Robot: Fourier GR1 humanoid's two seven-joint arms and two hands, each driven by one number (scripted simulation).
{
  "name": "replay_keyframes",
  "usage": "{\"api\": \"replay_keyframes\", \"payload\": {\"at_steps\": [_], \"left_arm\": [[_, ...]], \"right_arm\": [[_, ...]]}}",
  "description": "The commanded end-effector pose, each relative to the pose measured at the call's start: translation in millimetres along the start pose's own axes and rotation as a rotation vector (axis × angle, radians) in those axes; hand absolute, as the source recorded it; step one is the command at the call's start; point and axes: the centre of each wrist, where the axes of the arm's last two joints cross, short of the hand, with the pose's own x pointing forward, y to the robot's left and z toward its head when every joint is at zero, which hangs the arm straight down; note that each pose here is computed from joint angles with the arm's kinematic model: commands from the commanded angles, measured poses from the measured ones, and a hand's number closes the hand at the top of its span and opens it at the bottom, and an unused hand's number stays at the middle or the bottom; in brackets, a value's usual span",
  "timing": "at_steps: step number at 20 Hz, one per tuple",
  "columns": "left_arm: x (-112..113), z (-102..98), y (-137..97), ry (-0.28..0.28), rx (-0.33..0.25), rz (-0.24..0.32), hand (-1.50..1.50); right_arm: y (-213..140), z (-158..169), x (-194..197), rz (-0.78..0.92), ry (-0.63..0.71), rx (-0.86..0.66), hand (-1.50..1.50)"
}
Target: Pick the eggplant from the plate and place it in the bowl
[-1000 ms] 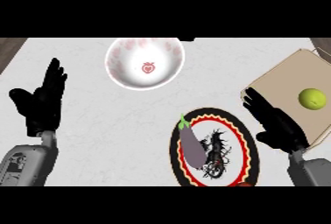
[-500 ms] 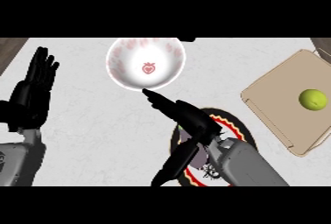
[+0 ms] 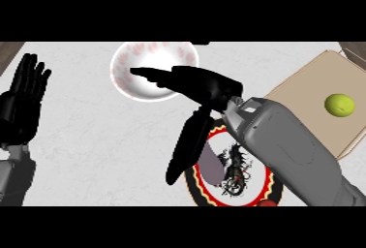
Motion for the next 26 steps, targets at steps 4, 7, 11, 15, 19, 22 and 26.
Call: {"api": "replay_keyframes", "payload": {"at_steps": [4,7,11,15,19,22,26], "left_arm": [[-3,-1,4,-0.018,0.0,0.003,0.0],[5,-6,2,-0.014,-0.011,-0.002,0.0],[6,-11,-4,-0.006,-0.01,-0.003,0.0],[-4,4,-1,-0.005,-0.014,-0.001,0.0],[-2,0,-11,-0.01,-0.013,-0.009,0.0],[5,2,-1,-0.009,0.019,0.005,0.0],[10,3,-7,-0.001,0.017,0.012,0.0]], "right_arm": [[-45,-3,33,0.281,0.235,0.232,-1.5],[-55,-15,45,0.332,0.274,0.351,-1.5],[-68,-18,28,0.407,0.315,0.519,-1.5],[-64,-35,19,0.416,0.355,0.607,-1.5],[-80,-40,30,0.43,0.381,0.598,-1.5],[-57,-52,6,0.428,0.402,0.625,-1.5],[-51,-52,-18,0.406,0.413,0.648,-1.5]]}}
